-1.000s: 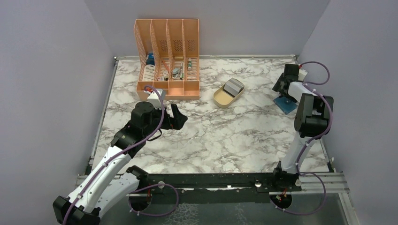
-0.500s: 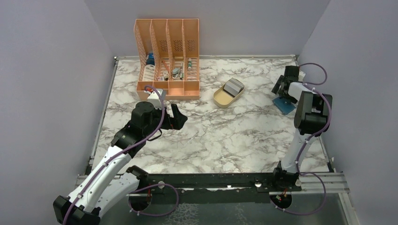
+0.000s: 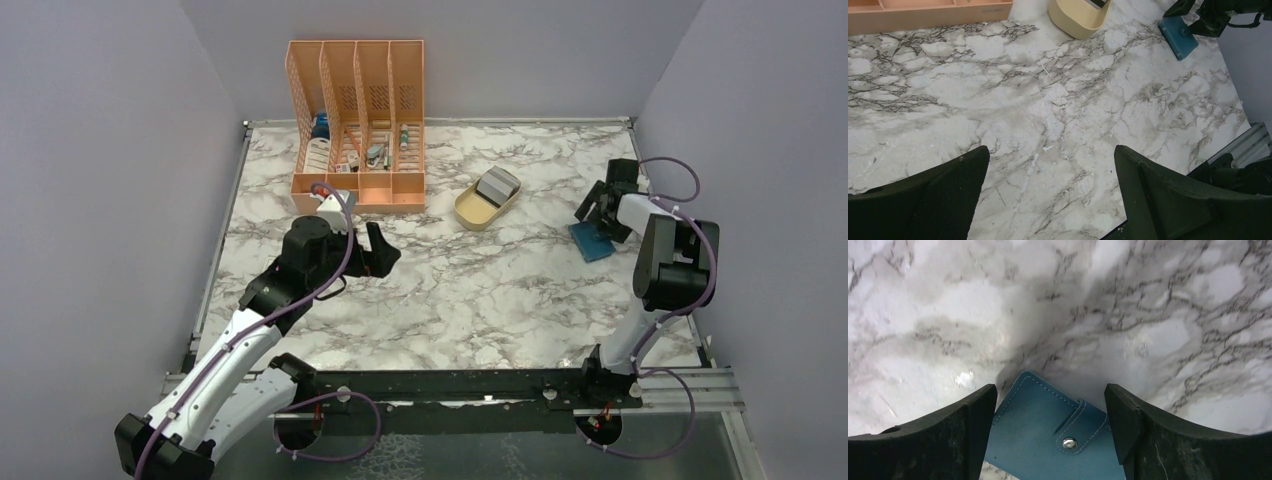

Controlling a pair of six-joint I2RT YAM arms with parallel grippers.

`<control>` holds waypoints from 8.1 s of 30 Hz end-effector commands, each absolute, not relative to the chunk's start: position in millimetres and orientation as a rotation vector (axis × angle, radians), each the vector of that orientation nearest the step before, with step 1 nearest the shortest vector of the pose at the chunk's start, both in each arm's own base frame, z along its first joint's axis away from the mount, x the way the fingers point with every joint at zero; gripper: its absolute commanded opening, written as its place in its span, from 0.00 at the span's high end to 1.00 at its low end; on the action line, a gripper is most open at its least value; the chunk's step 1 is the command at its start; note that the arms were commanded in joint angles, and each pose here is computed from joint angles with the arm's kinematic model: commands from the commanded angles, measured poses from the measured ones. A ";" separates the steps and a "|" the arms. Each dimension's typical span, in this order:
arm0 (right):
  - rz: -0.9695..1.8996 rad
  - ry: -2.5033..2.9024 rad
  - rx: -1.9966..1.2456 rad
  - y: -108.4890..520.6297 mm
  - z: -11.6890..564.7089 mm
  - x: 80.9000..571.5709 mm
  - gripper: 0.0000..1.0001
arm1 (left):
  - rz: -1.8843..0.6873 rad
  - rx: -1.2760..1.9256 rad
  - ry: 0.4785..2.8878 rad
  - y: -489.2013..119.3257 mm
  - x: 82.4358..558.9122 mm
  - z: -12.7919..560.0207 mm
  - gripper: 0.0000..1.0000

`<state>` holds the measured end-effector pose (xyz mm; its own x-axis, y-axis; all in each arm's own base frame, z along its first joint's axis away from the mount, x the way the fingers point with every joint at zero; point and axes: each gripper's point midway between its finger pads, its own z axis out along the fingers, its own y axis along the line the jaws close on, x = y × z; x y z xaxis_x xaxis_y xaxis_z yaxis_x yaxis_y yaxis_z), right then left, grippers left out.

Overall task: Put the credit cards into the card holder
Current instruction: Move the card holder to the center of the board, then open the card holder at the center of the board.

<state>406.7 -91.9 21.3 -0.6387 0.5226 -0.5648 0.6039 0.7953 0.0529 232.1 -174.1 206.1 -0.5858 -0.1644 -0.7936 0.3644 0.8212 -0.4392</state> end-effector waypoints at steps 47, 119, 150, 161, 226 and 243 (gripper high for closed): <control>0.481 2.669 0.140 194.2 29.6 271.3 0.41 | -1.003 0.188 2.284 -216.1 213.1 158.2 0.25; 0.022 2.642 -0.279 270.7 20.0 252.0 0.69 | -1.280 -0.228 2.527 -277.2 255.7 13.4 1.00; 0.238 2.459 -0.193 272.6 82.0 255.7 0.99 | -1.215 -0.210 2.536 -269.5 253.7 23.6 0.83; 0.591 2.328 -0.135 295.5 146.0 243.7 0.99 | -0.831 -0.133 2.493 -232.1 278.7 85.7 0.41; 0.438 2.281 -0.056 253.1 129.5 251.3 0.99 | -1.026 -0.045 2.522 -243.8 244.5 71.9 0.36; 0.408 2.316 0.040 218.8 112.6 258.2 0.99 | -1.100 -0.042 2.549 -254.2 240.7 57.4 0.42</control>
